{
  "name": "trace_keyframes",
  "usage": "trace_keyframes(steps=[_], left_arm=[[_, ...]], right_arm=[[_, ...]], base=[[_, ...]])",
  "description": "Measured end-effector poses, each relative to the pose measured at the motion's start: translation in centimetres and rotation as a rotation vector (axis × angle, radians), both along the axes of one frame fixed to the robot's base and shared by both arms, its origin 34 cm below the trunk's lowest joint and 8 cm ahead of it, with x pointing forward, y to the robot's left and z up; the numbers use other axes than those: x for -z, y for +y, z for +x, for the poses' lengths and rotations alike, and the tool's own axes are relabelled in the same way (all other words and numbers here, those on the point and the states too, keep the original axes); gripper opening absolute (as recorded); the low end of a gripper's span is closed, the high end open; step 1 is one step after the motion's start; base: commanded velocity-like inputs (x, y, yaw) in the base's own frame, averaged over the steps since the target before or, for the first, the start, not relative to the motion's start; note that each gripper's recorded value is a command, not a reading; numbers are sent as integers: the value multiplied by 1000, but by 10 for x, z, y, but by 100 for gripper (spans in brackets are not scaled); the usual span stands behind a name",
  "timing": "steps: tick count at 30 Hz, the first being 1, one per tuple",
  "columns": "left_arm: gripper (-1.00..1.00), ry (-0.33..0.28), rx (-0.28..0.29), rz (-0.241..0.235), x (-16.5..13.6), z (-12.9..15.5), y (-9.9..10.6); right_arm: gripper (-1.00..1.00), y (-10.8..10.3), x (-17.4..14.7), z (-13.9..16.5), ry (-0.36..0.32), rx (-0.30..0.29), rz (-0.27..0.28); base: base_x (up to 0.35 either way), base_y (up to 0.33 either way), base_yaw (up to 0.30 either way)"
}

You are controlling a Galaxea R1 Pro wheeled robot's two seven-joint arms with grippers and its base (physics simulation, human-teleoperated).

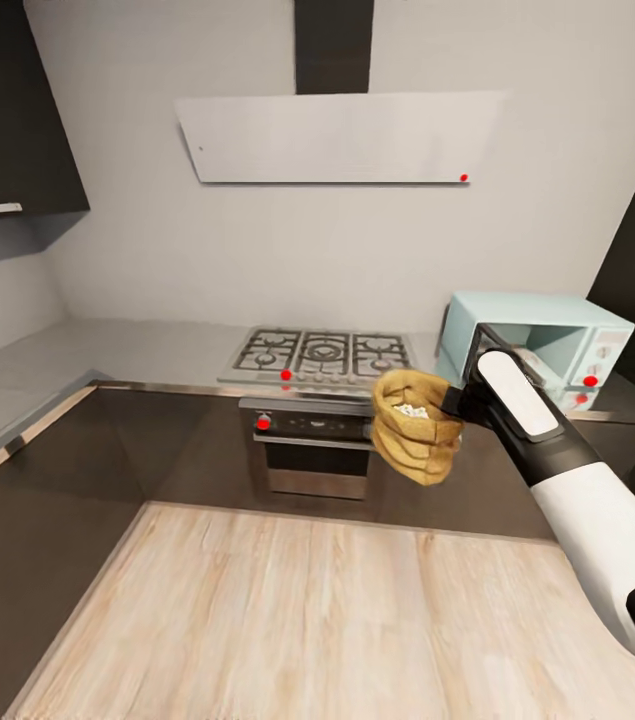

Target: In the kitchen, take the popcorn bag from the countertop, put it into the microwave, and heat it until the popcorn is cooked so the cooked popcorn ends up inside the bag.

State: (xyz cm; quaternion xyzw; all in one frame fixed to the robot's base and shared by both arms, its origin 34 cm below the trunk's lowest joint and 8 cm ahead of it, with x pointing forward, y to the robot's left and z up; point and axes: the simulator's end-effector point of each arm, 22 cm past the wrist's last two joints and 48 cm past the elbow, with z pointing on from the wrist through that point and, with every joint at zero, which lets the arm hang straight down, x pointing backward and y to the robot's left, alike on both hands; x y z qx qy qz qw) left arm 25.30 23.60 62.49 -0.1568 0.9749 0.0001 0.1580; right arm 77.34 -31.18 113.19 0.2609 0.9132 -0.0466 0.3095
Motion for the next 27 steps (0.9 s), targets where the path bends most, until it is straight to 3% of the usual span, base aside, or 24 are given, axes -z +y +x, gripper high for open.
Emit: trace_keyframes(steps=[6, 13, 27], left_arm=[[100, -1, 0, 0, 0, 0, 0], [100, 0, 0, 0, 0, 0, 0], [100, -1, 0, 0, 0, 0, 0]], right_arm=[[-100, -1, 0, 0, 1, 1, -2], [-100, -1, 2, 0, 3, 2, -5], [-100, -3, 4, -1, 10, 5, -7]], base=[[-207, -309, -2], [-224, -293, -192], [-219, -263, -6]])
